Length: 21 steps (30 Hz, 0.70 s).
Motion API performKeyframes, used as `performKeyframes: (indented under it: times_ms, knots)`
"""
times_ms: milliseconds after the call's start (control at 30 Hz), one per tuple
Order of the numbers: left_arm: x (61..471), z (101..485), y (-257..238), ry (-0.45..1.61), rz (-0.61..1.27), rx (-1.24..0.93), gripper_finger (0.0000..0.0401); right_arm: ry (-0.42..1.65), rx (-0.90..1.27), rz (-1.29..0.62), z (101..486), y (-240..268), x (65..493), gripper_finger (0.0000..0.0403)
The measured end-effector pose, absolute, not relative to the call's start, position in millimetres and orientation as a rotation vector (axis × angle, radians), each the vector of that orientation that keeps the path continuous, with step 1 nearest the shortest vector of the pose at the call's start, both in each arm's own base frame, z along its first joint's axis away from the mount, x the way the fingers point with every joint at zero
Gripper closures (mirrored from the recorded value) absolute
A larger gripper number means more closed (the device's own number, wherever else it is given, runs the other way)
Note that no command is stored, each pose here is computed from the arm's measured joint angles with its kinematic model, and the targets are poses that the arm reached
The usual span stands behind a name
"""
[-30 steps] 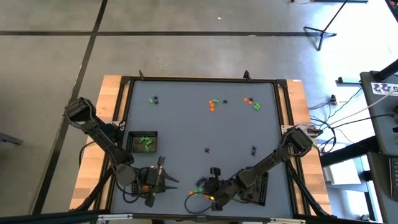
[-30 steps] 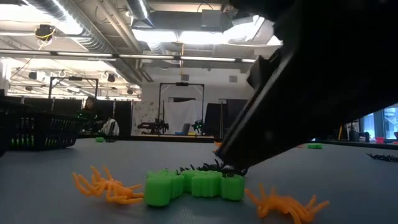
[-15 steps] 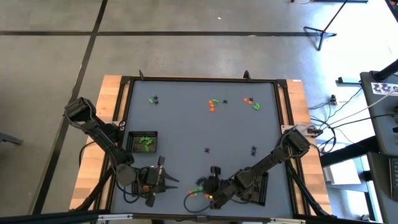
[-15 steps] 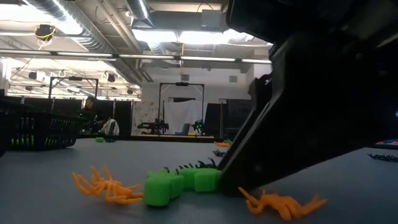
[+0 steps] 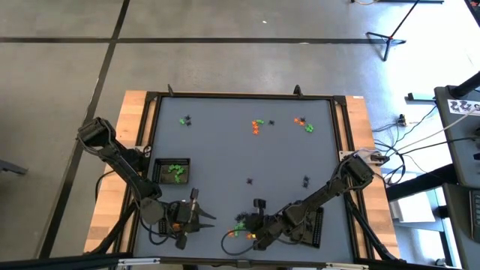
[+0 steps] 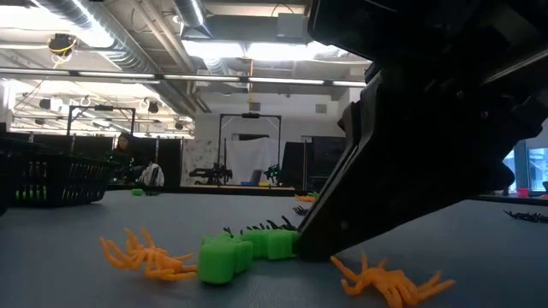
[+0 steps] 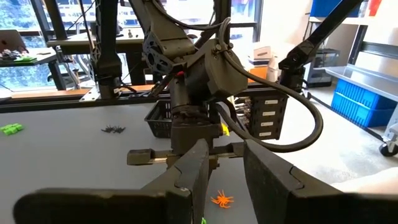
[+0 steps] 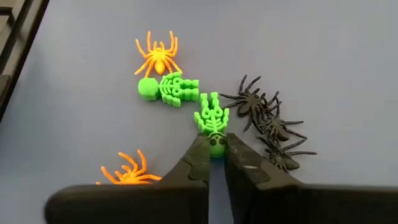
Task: Sort Halloween decoration
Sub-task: Put the green skeleton toy into the top black bin
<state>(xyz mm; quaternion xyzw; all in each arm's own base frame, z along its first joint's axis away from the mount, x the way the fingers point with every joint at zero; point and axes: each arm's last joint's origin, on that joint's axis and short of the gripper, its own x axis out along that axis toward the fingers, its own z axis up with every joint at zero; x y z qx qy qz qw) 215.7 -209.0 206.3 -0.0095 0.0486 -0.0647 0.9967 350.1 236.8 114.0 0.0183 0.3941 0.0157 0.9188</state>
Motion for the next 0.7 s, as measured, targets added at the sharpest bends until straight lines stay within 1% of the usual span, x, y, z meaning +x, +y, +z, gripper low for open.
performKeyframes:
  times_ms: [100,333,500,700]
  knots:
    - [214,206,-210,0.097,-0.135,-0.018,0.0307,0.811,0.036,0.032,119,236,349,0.0371]
    - [210,206,-214,0.095,-0.105,0.029,0.0307,0.728,0.011,0.037,150,234,347,0.0393]
    - [207,203,-215,0.111,-0.068,0.064,0.0307,0.639,-0.031,-0.03,171,228,348,0.0379]
    - [206,193,-211,0.18,-0.002,0.196,0.0307,0.613,-0.015,-0.064,178,207,361,0.0378]
